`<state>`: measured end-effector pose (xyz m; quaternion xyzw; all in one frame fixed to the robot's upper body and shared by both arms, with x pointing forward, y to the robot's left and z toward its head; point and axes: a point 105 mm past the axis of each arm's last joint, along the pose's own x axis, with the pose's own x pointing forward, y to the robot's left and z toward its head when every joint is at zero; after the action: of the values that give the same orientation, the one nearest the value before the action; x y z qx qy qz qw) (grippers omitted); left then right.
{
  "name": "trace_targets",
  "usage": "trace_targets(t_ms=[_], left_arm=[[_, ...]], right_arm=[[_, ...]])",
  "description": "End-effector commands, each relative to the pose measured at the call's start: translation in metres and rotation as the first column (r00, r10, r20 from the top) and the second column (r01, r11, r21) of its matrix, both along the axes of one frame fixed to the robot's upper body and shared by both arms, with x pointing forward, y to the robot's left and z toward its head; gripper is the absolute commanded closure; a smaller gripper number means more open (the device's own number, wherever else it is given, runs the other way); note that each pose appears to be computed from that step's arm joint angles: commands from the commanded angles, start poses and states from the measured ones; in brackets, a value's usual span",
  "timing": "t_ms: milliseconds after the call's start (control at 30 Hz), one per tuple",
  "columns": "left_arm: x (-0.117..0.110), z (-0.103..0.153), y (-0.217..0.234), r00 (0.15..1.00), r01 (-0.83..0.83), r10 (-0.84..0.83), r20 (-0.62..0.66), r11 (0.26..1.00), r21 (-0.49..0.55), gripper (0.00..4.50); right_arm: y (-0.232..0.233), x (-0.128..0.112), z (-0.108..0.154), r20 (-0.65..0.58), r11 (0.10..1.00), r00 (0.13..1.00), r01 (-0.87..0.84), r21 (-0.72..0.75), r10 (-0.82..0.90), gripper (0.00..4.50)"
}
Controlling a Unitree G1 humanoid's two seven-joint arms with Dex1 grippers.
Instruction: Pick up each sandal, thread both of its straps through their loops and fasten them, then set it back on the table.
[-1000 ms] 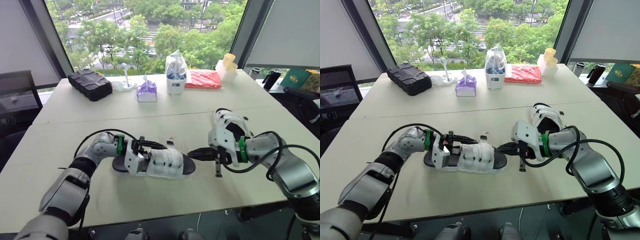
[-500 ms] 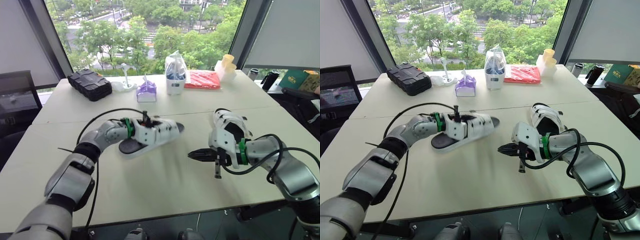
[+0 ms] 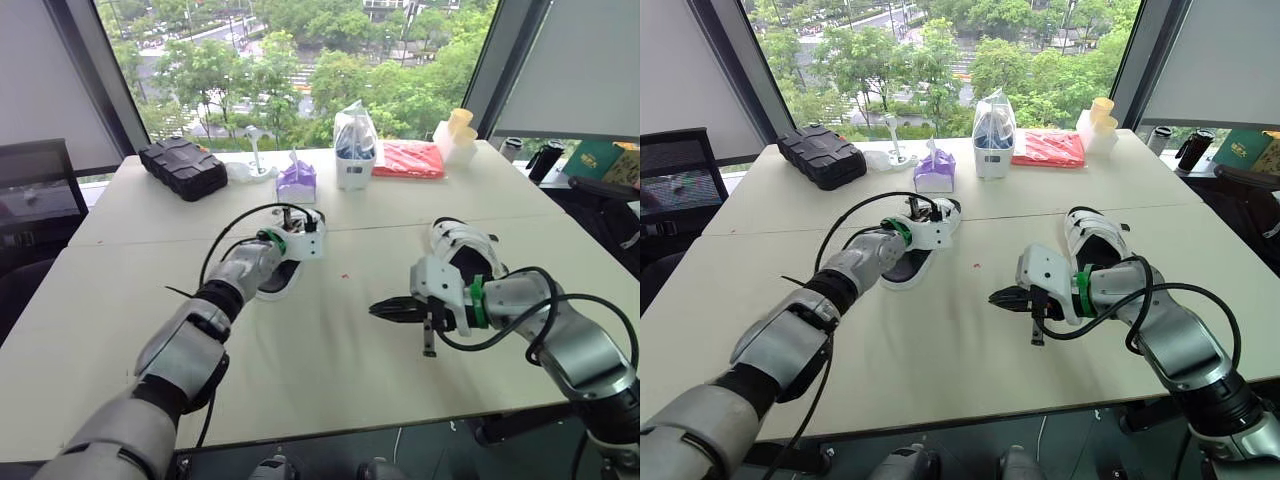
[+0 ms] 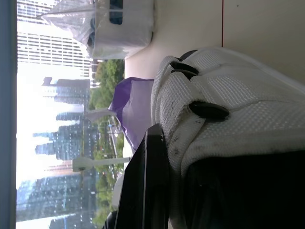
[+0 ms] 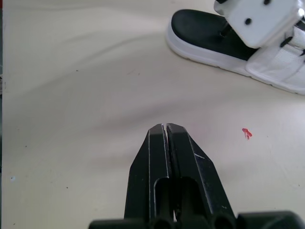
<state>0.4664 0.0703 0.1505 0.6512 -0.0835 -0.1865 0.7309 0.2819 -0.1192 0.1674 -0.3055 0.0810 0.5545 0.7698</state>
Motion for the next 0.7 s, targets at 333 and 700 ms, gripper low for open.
trace_targets(t_ms=[333,700], left_arm=[[-0.018,-0.031,-0.001,0.944,-0.003,-0.06,-0.326,0.982,-0.191,0.05],[-0.09,-0.004,0.01,0.785,-0.06,-0.337,-0.519,0.794,-0.605,0.05]], right_arm=[[0.004,0.002,0.008,0.042,1.0,0.999,-0.021,0.003,0.021,4.5],[-0.003,0.007,0.008,0.045,1.0,0.999,-0.016,-0.007,0.016,4.5]])
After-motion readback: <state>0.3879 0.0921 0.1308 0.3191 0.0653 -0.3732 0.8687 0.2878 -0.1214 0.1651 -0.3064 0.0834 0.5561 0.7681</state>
